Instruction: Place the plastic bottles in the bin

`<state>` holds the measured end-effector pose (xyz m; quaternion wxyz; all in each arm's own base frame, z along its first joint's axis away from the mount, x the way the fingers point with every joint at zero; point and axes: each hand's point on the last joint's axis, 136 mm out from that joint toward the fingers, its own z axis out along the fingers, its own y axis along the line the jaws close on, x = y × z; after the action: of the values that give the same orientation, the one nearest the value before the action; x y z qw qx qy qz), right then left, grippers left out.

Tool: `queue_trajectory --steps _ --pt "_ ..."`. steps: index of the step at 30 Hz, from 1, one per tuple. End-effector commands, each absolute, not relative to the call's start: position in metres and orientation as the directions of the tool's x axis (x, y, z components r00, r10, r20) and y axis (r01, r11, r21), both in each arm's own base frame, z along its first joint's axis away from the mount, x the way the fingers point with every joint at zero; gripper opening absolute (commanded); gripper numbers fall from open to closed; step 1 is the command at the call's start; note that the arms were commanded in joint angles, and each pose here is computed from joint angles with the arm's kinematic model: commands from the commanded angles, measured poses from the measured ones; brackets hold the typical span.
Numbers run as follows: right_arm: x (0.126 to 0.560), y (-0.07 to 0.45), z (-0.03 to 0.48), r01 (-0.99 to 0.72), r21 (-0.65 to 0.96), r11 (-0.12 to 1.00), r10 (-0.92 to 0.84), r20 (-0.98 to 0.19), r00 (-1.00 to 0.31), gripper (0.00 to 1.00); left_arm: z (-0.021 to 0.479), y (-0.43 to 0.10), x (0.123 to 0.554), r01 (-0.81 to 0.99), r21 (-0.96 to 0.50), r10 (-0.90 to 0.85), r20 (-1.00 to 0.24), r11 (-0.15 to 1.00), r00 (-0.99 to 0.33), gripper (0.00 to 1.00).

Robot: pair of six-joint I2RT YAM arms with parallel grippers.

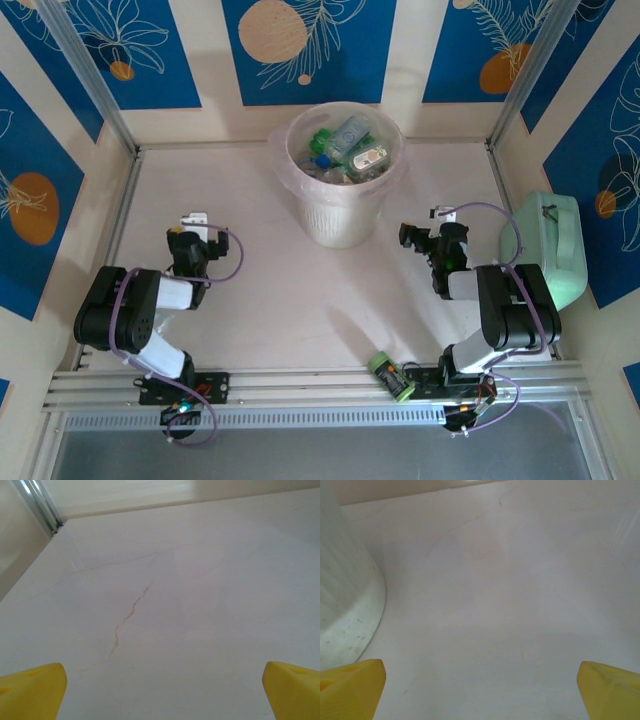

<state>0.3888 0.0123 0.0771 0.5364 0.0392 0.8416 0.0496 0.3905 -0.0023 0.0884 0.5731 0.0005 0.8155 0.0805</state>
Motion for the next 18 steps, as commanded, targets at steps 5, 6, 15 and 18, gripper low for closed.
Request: queue_trajectory --steps 5,6,15,18 --pt "0.3965 0.0148 0.0942 -0.013 0.105 0.994 0.093 -0.927 -0.363 0.99 0.0954 -0.0249 0.3920 0.017 0.141 0.139 -0.946 0.990 -0.293 1.00" --pt "0.3965 0.0148 0.0940 -0.013 0.105 0.994 0.093 -0.927 -0.363 0.99 0.0955 -0.0250 0.3930 0.019 0.140 0.139 -0.946 0.990 -0.293 1.00" --pt "0.3986 0.0146 0.0923 -0.029 0.128 0.991 0.108 -0.918 -0.382 0.99 0.0937 -0.0260 0.3938 0.029 0.136 0.138 -0.943 0.990 -0.304 1.00" --pt "0.3982 0.0163 0.0930 -0.034 0.119 0.992 0.098 -0.921 -0.377 0.99 0.0933 -0.0262 0.3951 0.038 0.125 0.131 -0.942 0.991 -0.309 1.00"
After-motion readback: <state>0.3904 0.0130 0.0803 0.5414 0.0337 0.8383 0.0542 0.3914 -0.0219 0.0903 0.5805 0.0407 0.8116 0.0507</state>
